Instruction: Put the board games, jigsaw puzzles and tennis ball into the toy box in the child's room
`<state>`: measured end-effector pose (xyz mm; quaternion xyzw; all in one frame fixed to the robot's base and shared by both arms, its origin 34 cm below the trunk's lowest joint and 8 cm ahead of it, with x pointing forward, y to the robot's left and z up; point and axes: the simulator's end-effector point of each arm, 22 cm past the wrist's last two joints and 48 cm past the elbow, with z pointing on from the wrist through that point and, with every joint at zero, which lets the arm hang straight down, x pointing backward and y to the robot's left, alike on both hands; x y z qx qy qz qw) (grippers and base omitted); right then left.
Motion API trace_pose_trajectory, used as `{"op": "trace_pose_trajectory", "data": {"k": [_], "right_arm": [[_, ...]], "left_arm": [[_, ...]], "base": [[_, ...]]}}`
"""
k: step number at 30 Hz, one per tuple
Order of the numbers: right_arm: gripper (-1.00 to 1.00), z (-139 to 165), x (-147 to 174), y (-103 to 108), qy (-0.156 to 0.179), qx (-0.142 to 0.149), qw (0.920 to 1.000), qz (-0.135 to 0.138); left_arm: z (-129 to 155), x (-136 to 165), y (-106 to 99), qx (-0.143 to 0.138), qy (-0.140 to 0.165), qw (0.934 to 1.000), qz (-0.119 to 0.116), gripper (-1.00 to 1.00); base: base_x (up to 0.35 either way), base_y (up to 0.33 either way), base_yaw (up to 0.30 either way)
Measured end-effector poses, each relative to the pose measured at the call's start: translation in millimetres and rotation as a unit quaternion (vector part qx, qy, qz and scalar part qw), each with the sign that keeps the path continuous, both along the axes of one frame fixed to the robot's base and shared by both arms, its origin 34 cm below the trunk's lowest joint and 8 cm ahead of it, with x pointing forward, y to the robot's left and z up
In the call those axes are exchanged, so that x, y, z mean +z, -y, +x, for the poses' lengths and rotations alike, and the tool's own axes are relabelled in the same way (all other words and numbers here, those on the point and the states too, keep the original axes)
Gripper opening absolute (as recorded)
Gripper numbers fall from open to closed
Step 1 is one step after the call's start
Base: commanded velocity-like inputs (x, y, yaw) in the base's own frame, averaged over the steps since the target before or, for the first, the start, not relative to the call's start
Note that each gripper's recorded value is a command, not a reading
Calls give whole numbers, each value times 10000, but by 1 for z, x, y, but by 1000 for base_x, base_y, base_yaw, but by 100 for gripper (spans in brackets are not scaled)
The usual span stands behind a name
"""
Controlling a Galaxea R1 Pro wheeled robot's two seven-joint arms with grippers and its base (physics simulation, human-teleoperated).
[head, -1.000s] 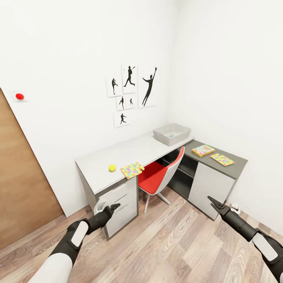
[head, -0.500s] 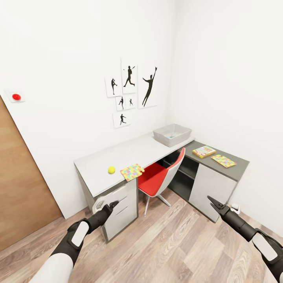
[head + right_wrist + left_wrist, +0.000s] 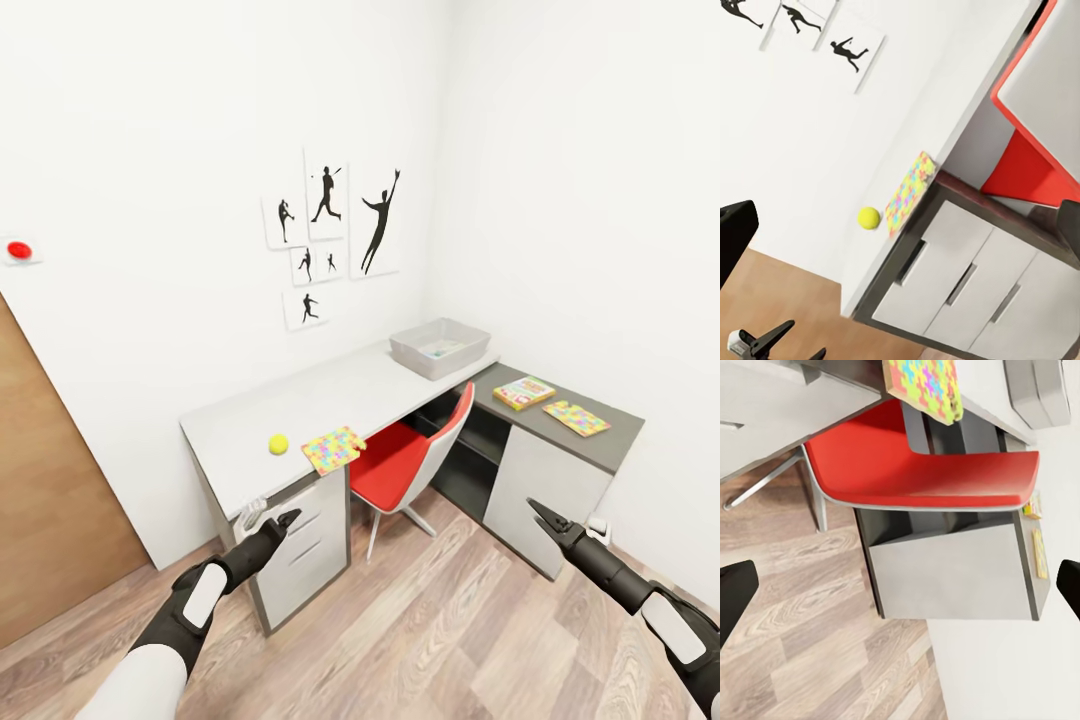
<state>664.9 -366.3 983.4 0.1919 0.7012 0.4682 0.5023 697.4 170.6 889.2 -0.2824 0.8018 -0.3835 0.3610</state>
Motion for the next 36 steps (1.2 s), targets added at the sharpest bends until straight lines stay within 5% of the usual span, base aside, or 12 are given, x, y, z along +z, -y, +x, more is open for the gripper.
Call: {"op": "trace_pose_trajectory", "data": {"k": [36], "right_arm": [[100,0,-1,0,-10,2,10000,0]], "left_arm": [[-2,-2,5,-43,-35,10000,-13,100]], "base": [[91,-13,0]]}}
